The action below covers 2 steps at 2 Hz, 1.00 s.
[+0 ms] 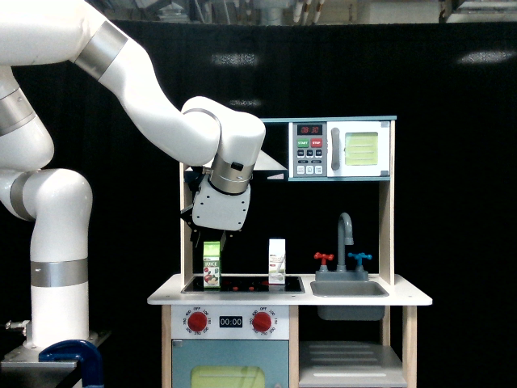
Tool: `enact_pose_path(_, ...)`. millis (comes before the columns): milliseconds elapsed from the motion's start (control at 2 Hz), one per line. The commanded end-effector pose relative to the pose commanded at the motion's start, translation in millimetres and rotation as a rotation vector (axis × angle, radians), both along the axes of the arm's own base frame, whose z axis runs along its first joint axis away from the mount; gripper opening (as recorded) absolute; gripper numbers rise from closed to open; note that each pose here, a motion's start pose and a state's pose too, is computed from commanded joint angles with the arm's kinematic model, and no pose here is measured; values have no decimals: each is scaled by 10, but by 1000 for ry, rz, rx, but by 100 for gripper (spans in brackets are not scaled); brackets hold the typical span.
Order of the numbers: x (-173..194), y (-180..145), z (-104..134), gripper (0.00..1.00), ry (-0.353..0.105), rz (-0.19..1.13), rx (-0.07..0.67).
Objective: Put the green box into the sink
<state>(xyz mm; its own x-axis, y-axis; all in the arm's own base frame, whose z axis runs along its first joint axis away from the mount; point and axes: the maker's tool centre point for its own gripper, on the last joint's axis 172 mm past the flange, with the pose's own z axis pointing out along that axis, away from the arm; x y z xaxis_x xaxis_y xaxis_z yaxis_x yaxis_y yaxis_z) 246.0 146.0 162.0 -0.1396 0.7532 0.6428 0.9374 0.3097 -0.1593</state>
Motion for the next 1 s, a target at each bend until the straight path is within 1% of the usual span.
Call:
enact_pose_path(500, -10, 40, -20, 100, 34, -29, 48)
enact_pose_path(1000, 60, 20, -100, 100, -31, -147, -84)
